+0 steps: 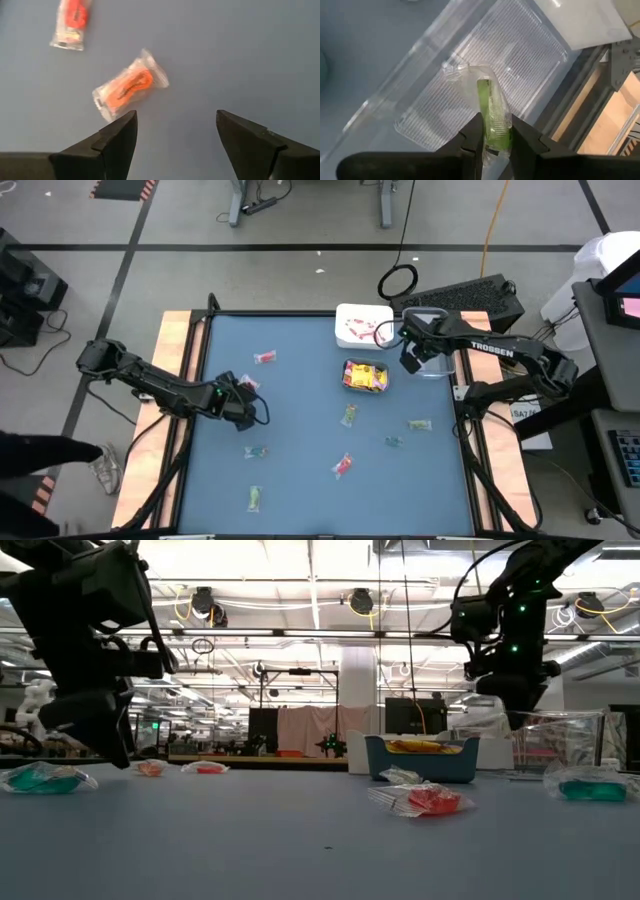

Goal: Sort candy
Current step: Put the center green candy into the transparent bin, then put the top left orange candy into the transparent bin

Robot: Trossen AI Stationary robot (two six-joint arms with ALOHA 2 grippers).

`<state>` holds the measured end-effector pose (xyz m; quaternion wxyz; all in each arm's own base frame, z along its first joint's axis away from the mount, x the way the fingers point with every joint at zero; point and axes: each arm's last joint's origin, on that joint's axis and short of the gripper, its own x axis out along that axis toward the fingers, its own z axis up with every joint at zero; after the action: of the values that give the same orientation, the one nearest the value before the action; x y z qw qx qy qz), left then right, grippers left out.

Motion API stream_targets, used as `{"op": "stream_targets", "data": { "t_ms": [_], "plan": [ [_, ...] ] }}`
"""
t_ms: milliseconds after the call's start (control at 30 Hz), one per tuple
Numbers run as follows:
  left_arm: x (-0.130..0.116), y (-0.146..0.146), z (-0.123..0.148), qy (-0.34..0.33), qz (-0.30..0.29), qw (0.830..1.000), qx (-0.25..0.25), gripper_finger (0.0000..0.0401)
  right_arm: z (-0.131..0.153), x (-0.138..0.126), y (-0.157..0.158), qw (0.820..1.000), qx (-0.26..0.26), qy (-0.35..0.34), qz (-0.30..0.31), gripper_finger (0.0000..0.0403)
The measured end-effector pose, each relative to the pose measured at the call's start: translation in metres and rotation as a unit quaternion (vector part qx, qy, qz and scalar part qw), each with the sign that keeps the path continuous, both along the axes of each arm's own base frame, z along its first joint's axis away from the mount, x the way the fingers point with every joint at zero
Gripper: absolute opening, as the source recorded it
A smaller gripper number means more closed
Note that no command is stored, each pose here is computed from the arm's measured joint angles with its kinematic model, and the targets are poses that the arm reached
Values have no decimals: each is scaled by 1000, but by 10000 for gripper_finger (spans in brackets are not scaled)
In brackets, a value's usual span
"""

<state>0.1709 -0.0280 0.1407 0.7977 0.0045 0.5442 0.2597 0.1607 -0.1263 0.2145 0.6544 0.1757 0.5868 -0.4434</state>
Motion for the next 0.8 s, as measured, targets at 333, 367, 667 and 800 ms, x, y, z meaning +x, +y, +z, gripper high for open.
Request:
{"op": "stream_targets", "data": {
  "t_ms": [333, 367, 667, 800],
  "plan": [
    [3, -3, 2, 10, -25, 999, -45, 276, 10, -7, 11, 1000, 10, -23, -2, 71],
    [2, -3, 2, 11, -25, 998, -48, 276, 12, -8, 13, 999, 12, -31, 0, 78],
    [2, -2, 10, 43, -43, 997, -46, 276, 37, -20, 34, 995, -21, -101, 12, 177],
    [12, 6, 19, 35, -57, 997, -38, 276, 49, -24, 51, 987, -37, -152, 26, 196]
  ]
}}
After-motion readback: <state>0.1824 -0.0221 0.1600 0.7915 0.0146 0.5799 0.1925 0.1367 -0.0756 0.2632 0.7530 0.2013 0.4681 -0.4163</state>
